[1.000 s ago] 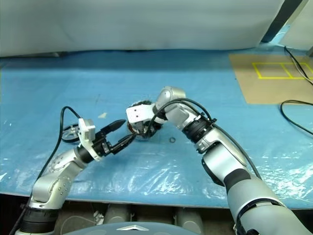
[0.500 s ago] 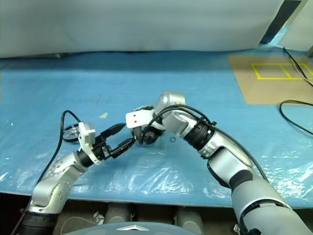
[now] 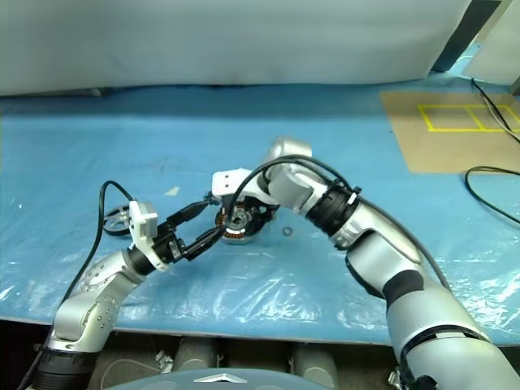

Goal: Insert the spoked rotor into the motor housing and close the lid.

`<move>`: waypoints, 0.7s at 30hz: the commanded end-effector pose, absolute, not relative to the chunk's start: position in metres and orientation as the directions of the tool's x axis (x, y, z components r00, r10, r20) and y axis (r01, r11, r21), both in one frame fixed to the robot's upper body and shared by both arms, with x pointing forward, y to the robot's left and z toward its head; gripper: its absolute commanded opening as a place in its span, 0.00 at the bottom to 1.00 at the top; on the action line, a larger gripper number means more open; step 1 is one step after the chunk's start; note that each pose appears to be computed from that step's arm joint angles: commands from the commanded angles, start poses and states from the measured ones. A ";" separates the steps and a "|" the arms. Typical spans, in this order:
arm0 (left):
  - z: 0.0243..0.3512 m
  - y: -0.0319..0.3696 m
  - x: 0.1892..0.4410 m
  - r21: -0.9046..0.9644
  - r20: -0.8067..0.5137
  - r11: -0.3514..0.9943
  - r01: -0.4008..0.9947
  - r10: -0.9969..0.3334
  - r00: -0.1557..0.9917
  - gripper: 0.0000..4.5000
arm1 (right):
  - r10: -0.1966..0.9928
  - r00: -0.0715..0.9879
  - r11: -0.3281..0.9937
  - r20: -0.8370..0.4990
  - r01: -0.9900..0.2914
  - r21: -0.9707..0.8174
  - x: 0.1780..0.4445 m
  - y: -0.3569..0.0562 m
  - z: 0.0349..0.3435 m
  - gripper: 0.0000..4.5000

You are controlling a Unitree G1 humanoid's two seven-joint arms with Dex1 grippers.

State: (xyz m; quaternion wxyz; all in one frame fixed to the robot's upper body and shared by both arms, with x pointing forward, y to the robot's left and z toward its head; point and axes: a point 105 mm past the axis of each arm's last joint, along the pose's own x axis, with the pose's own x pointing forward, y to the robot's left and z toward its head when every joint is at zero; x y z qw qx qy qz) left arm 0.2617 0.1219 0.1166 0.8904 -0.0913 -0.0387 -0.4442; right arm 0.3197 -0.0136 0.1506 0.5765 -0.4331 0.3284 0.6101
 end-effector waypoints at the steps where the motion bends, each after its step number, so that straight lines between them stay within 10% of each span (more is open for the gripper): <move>1: 0.126 0.120 0.260 -0.096 0.178 0.574 0.813 -0.794 0.581 1.00 | 0.499 0.005 -0.136 -0.866 -0.987 -0.083 0.306 -0.011 0.184 0.74; 8: 0.131 0.121 0.255 -0.094 0.183 0.564 0.820 -0.800 0.572 1.00 | 0.618 0.078 -0.050 -0.782 -0.989 -0.138 0.303 -0.067 0.188 0.74; 21: 0.131 0.115 0.234 -0.043 0.083 0.462 0.886 -0.882 0.464 1.00 | 0.718 0.556 0.497 -0.419 -0.831 -0.250 0.310 -0.117 0.108 0.74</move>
